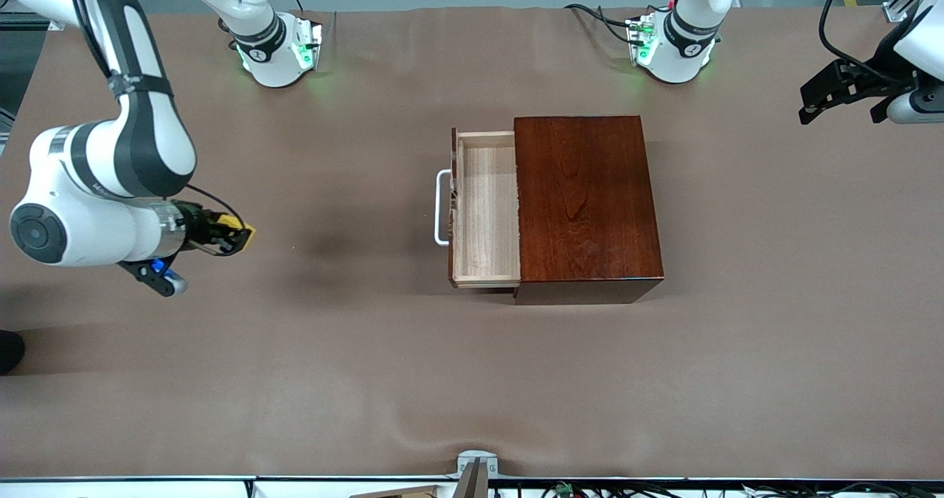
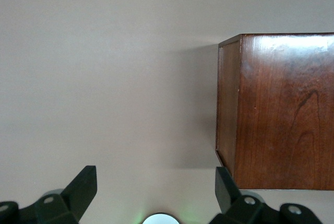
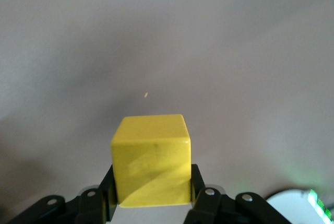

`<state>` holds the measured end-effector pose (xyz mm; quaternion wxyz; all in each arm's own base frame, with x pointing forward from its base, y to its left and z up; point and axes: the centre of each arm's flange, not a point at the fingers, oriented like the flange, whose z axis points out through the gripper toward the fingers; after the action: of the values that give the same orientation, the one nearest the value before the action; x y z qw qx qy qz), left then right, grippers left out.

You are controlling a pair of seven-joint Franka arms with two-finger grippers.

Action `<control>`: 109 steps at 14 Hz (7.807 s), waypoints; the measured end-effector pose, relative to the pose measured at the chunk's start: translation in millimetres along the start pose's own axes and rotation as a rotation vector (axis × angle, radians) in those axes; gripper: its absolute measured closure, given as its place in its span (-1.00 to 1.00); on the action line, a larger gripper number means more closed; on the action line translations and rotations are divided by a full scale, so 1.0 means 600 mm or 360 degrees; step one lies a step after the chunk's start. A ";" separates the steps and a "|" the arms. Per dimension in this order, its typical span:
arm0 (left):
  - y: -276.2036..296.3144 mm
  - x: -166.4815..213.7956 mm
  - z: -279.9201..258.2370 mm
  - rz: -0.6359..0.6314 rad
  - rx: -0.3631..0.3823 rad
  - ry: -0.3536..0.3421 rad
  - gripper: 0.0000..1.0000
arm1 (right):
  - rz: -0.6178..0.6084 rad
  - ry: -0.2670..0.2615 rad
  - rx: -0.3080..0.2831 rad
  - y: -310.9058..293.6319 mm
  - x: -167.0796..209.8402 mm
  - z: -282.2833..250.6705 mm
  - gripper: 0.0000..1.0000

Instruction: Open drawer, take yellow block, close drawer

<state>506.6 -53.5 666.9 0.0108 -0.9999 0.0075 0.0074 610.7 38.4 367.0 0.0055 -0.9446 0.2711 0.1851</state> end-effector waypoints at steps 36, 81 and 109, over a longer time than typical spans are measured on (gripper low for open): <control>0.980 -0.087 0.506 -0.1451 -0.0378 0.0217 -1.00 | -0.0460 0.0066 -0.0098 0.266 0.198 0.111 -1.00; 0.779 0.039 0.396 -0.1882 0.0085 0.0246 -1.00 | -0.0810 0.0474 0.0090 0.155 -0.257 -0.420 -1.00; -0.042 0.045 0.060 -0.0062 0.0044 -0.0099 -1.00 | -0.0849 0.0552 -0.0033 0.136 -0.278 -0.433 -1.00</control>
<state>533.3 -27.9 630.9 0.0250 -0.9989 -0.0122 0.0382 528.1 25.3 675.2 -0.0021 -0.9998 0.0089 0.0161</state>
